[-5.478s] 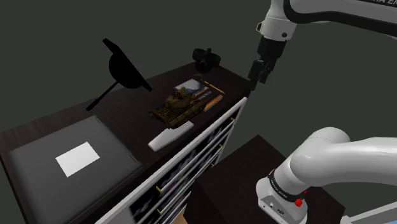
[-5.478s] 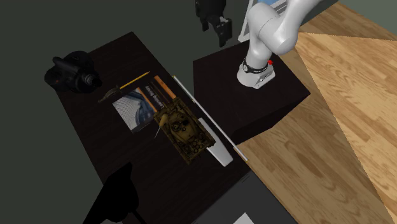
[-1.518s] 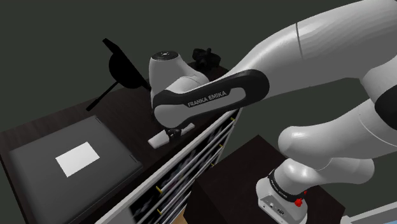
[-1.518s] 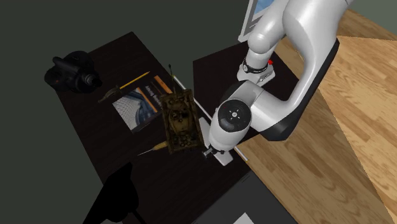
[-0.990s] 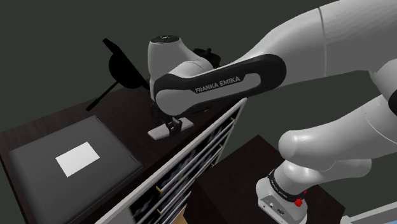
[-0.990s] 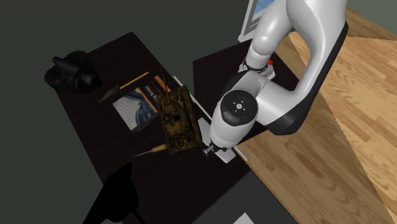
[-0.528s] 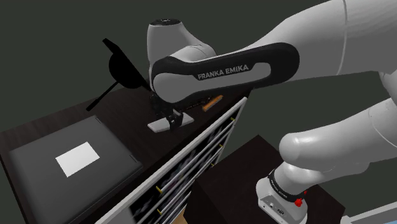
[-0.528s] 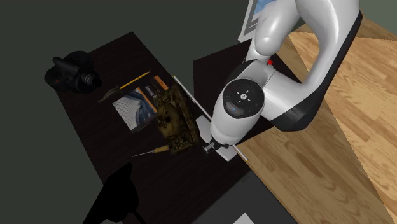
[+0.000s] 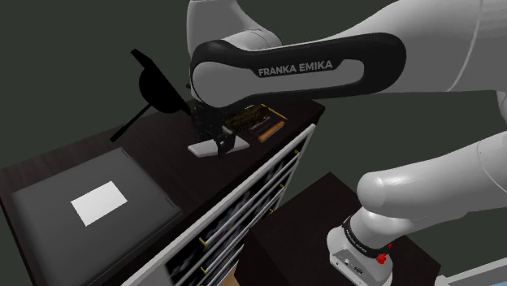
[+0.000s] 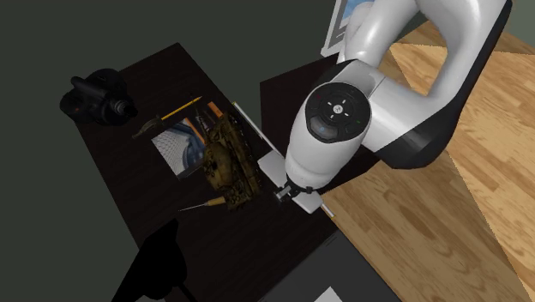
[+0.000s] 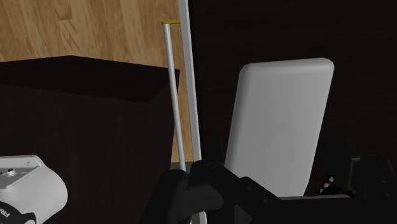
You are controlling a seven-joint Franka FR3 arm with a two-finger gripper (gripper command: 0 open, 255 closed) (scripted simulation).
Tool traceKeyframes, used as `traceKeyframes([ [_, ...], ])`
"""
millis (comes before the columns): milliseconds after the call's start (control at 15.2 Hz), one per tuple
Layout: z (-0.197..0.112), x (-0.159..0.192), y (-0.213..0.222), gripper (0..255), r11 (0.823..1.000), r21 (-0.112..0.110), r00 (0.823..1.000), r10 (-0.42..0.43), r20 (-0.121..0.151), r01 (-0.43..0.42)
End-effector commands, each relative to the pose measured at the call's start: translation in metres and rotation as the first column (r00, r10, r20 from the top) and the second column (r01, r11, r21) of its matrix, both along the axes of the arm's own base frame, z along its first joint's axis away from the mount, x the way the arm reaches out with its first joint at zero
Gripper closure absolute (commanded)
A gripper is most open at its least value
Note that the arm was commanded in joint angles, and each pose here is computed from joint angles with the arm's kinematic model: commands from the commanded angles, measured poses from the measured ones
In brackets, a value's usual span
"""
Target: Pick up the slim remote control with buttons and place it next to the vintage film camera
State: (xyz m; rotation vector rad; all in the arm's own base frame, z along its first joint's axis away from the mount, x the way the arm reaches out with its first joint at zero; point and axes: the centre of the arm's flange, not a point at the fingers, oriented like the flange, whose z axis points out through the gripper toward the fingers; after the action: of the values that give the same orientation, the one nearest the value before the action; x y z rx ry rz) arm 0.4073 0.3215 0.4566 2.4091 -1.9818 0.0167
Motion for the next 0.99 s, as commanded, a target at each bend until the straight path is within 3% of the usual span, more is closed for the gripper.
traceKeyframes([
  [0,0.010,0.000,0.000,255,1.000,0.000,1.000,0.000,0.000,0.000],
  [924,0.084,0.000,0.000,255,1.000,0.000,1.000,0.000,0.000,0.000],
])
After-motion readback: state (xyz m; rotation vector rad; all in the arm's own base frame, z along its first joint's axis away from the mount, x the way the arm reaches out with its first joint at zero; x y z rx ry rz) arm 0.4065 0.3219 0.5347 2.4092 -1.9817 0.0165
